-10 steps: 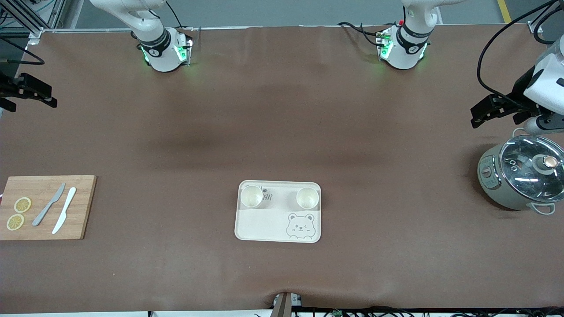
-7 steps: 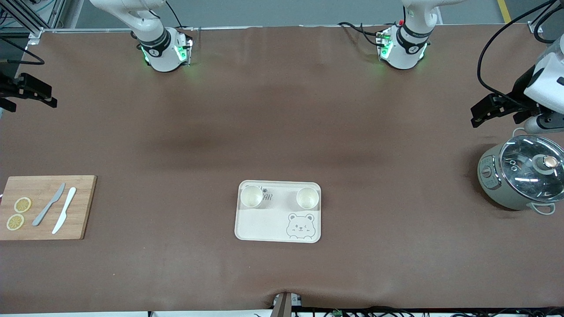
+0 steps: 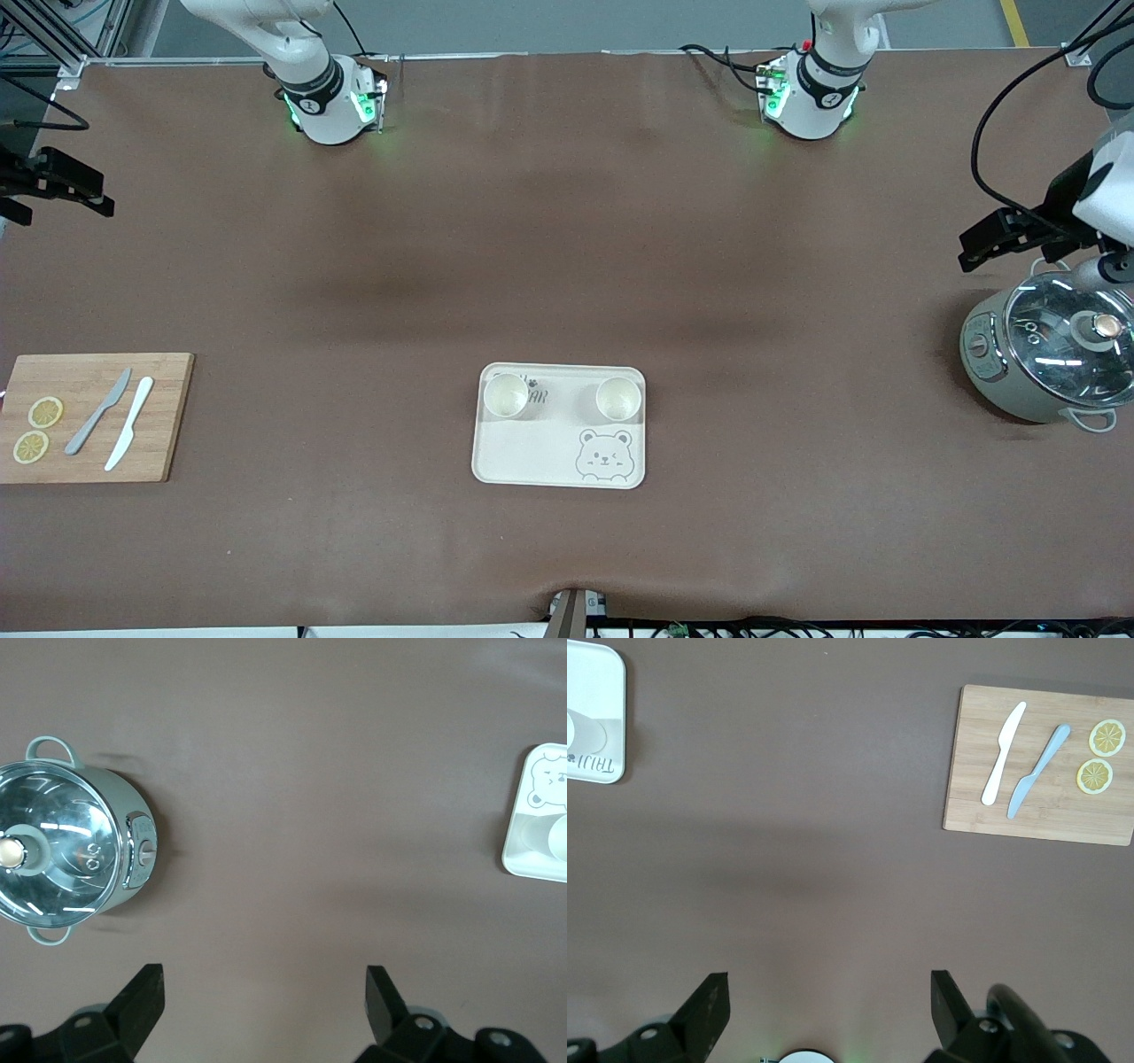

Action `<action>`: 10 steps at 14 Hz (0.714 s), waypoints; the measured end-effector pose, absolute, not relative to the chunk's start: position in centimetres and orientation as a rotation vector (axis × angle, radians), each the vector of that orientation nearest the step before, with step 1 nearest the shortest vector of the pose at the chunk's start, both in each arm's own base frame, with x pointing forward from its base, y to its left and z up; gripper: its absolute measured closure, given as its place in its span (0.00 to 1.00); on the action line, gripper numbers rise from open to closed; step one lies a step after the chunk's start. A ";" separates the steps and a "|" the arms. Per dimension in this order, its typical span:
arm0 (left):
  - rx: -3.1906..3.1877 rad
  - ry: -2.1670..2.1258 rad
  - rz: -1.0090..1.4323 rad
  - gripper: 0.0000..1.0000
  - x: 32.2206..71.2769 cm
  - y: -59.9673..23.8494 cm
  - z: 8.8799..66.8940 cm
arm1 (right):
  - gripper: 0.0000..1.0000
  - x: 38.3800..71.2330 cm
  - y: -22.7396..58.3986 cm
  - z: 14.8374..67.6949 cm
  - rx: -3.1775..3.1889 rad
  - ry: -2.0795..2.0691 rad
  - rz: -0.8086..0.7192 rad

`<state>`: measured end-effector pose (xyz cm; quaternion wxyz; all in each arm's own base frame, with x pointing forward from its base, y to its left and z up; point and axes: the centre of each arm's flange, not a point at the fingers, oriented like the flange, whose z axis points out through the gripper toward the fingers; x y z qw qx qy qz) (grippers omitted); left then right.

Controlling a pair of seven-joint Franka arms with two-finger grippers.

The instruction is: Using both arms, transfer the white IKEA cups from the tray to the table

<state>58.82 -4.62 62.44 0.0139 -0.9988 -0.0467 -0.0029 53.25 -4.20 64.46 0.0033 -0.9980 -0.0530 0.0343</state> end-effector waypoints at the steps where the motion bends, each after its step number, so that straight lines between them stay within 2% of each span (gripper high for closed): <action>1: -3.118 -0.139 0.004 0.00 59.1 -4.9 61.9 | 0.00 53.2 -4.2 64.5 -3.129 -0.166 0.108; 6: -3.141 -0.068 0.065 0.00 59.8 -8.3 59.7 | 0.00 53.2 -4.3 64.5 -3.129 -0.163 0.108; 10: -3.142 -0.130 0.124 0.00 60.9 -14.9 55.0 | 0.00 53.2 -5.1 64.5 -3.130 -0.140 0.108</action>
